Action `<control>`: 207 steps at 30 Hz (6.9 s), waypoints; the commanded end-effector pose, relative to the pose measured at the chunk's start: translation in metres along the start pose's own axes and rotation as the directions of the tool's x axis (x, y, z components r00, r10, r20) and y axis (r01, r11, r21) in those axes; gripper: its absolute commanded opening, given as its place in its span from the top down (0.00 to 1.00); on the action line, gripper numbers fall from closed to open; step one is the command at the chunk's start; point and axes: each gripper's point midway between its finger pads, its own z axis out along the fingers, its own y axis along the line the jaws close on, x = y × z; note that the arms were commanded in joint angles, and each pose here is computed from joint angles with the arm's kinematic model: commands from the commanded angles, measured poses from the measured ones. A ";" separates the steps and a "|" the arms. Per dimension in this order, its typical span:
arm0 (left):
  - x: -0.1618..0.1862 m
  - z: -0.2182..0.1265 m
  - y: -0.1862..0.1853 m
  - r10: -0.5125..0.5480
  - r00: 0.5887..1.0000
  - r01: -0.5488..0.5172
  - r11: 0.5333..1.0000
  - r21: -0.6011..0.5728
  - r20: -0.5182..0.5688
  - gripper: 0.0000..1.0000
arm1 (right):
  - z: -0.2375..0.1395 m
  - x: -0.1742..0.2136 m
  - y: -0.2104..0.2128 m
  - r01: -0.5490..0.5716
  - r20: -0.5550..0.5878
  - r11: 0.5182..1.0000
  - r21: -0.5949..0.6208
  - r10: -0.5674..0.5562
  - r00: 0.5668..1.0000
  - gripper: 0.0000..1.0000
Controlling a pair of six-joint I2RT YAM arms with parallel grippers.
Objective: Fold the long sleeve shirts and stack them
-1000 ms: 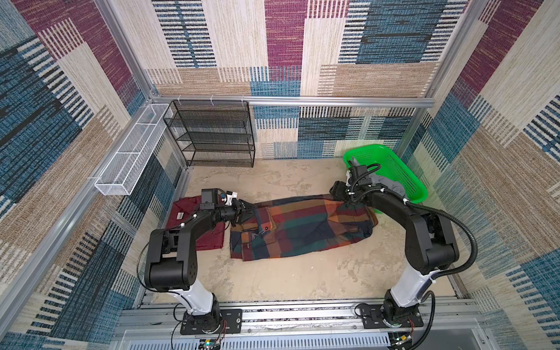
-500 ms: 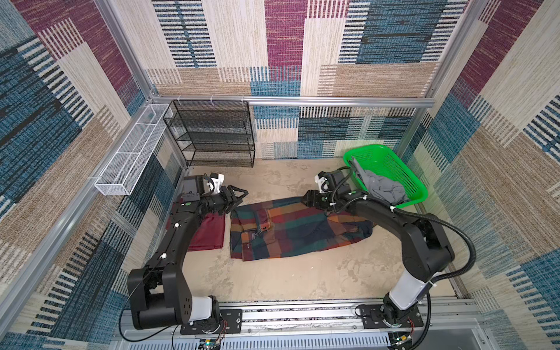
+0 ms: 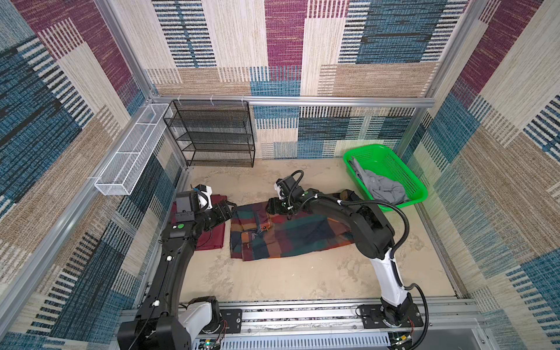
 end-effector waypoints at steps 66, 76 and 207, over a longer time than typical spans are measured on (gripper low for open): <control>0.006 0.018 -0.022 -0.010 0.998 0.019 0.988 0.154 -0.062 0.28 | -0.109 -0.060 -0.144 -0.232 0.119 0.972 -0.027 0.234 0.965 0.37; 0.033 0.074 -0.005 -0.120 0.963 0.138 0.989 0.059 -0.243 0.30 | -0.096 -0.016 -0.269 -0.465 0.165 0.874 0.142 0.443 0.881 0.38; -0.029 0.192 -0.111 0.301 0.904 -0.355 0.924 -0.140 -0.304 0.26 | -0.147 0.091 -0.067 -0.161 0.013 0.974 -0.160 0.165 0.986 0.26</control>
